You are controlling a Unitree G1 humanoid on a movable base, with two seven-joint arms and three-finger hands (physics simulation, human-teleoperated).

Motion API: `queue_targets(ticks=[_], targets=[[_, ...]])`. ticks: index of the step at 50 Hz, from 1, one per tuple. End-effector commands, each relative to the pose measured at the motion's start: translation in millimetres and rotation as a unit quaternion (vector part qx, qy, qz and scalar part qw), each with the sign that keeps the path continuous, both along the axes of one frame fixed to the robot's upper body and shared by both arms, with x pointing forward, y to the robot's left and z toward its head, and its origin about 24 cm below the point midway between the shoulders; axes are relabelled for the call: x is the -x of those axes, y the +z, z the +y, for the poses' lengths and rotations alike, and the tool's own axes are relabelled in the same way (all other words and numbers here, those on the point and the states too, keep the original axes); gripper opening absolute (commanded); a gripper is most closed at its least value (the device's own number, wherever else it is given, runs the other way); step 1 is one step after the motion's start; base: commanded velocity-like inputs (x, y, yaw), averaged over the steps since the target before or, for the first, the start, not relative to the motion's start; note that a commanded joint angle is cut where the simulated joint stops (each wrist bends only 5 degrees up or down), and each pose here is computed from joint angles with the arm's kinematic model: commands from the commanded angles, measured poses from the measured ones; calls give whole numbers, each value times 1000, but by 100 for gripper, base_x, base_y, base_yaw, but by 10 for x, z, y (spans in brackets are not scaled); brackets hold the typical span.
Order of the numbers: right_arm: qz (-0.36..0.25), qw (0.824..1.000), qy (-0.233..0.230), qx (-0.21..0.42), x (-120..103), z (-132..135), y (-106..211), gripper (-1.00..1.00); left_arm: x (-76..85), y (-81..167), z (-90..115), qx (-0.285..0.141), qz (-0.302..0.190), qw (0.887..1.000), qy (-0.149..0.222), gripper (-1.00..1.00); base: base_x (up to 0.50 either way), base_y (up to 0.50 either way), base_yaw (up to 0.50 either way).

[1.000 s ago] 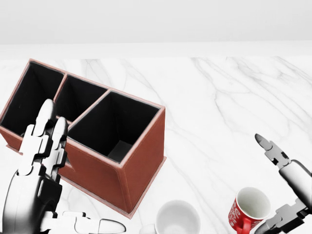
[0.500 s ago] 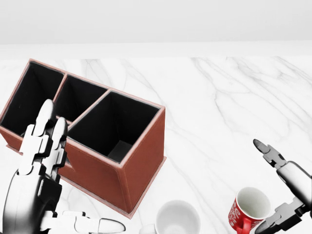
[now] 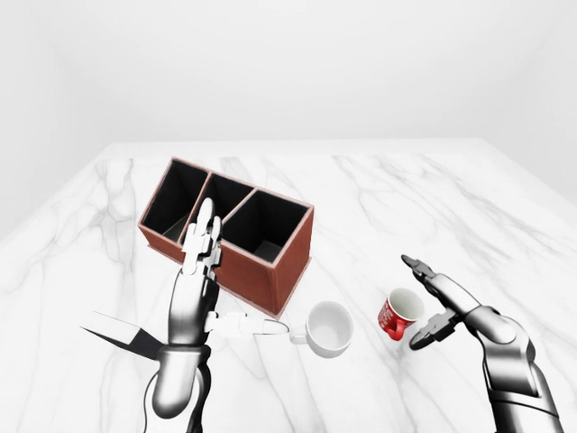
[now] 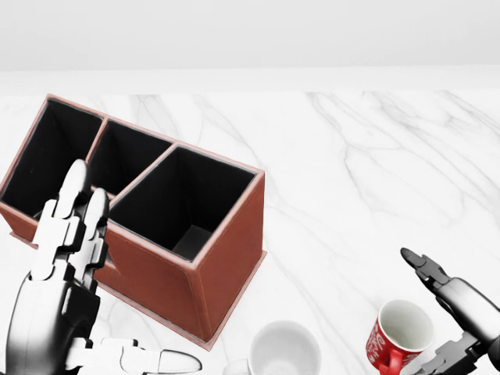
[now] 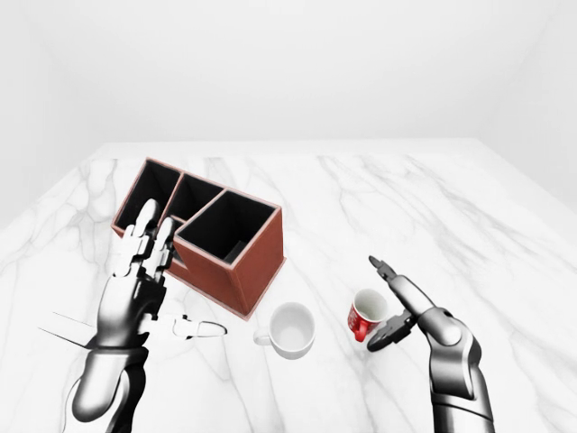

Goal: Pick up the red mug and place it to the right of the caddy.

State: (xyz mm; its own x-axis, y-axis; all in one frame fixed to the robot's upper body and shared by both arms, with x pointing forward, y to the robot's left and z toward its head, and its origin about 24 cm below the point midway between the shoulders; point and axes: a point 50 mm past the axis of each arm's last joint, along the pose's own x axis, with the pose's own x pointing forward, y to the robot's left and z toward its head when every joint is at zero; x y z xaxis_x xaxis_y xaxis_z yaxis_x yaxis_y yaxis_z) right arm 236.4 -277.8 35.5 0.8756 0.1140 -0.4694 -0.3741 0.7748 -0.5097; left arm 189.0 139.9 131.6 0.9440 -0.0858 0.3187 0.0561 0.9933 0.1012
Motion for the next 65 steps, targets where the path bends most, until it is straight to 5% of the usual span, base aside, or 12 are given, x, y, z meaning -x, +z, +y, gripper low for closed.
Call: queue_targets(ticks=[1, 65], targets=[[12, 1000, -7, -3, 2, -48, -46, 95, 0, 2, 3, 0, 0, 1000, 1, 100, 0, 0, 0], [29, 999, -25, 12, -163, -129, -119, 95, -15, -18, 8, -1, 4, 1000, 2, 100, 0, 0, 0]])
